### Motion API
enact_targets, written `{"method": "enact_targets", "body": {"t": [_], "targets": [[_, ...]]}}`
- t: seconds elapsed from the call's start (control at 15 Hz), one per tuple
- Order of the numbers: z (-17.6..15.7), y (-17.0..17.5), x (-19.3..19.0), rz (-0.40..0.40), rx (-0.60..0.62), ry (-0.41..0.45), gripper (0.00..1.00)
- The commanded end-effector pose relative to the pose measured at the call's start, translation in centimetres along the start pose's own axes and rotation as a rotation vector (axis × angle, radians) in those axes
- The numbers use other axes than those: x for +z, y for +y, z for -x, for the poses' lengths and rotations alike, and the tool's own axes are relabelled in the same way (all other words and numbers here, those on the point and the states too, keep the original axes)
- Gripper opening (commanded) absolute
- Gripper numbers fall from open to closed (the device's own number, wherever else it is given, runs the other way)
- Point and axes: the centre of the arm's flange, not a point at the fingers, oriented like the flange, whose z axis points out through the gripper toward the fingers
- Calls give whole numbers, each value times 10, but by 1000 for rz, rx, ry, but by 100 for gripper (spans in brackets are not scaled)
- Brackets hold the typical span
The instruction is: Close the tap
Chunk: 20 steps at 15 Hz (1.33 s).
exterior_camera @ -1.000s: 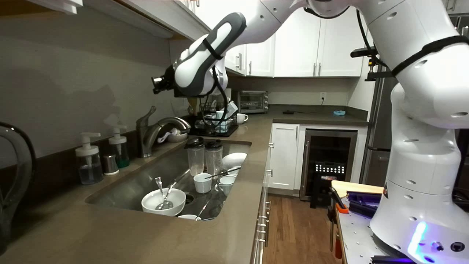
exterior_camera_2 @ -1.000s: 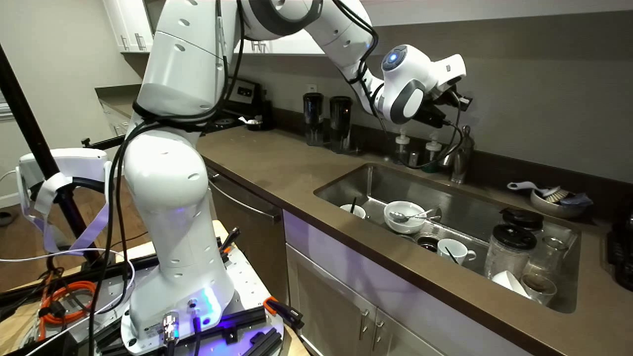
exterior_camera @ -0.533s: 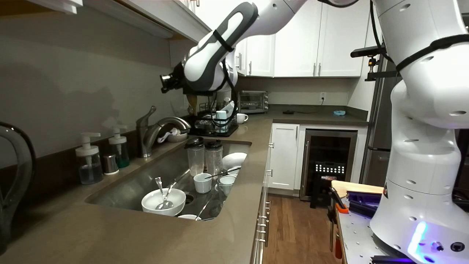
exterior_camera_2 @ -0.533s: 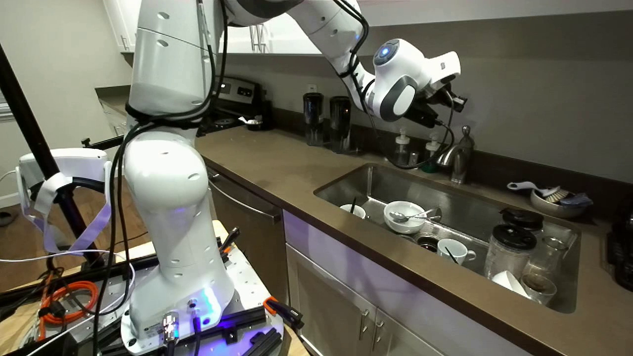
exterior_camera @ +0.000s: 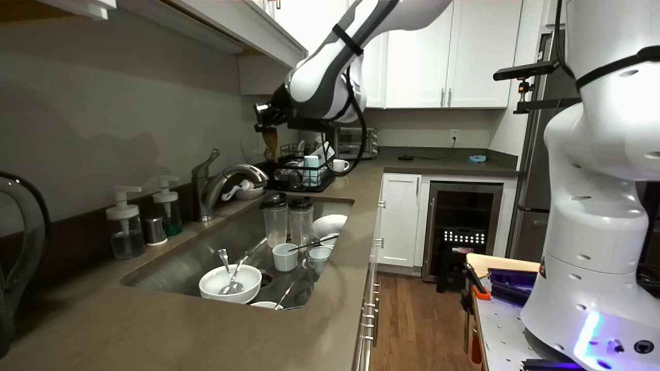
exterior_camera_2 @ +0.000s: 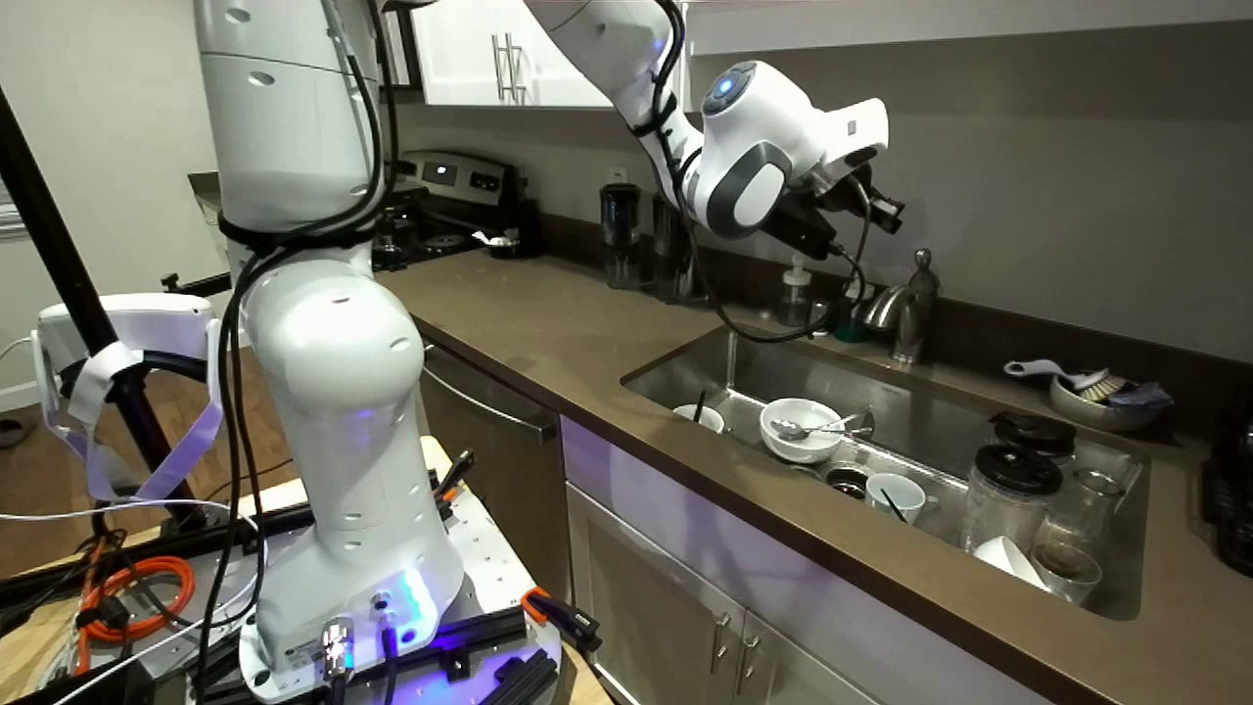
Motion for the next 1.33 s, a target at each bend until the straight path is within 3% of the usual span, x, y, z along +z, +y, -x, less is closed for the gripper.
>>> {"method": "enact_targets", "body": {"t": [0.0, 0.6, 0.67, 0.73, 0.8, 1.0, 1.27], "targets": [[3, -5, -41, 9, -37, -15, 3], [-2, -2, -54, -8, -86, -86, 3], [-2, -1, -55, -11, -95, -95, 29], [1, 10, -34, -15, -61, -71, 29], [0, 10, -34, -16, -65, -74, 8], [1, 10, -34, -15, -65, -76, 27], [1, 10, -34, -16, -66, -76, 29]]}}
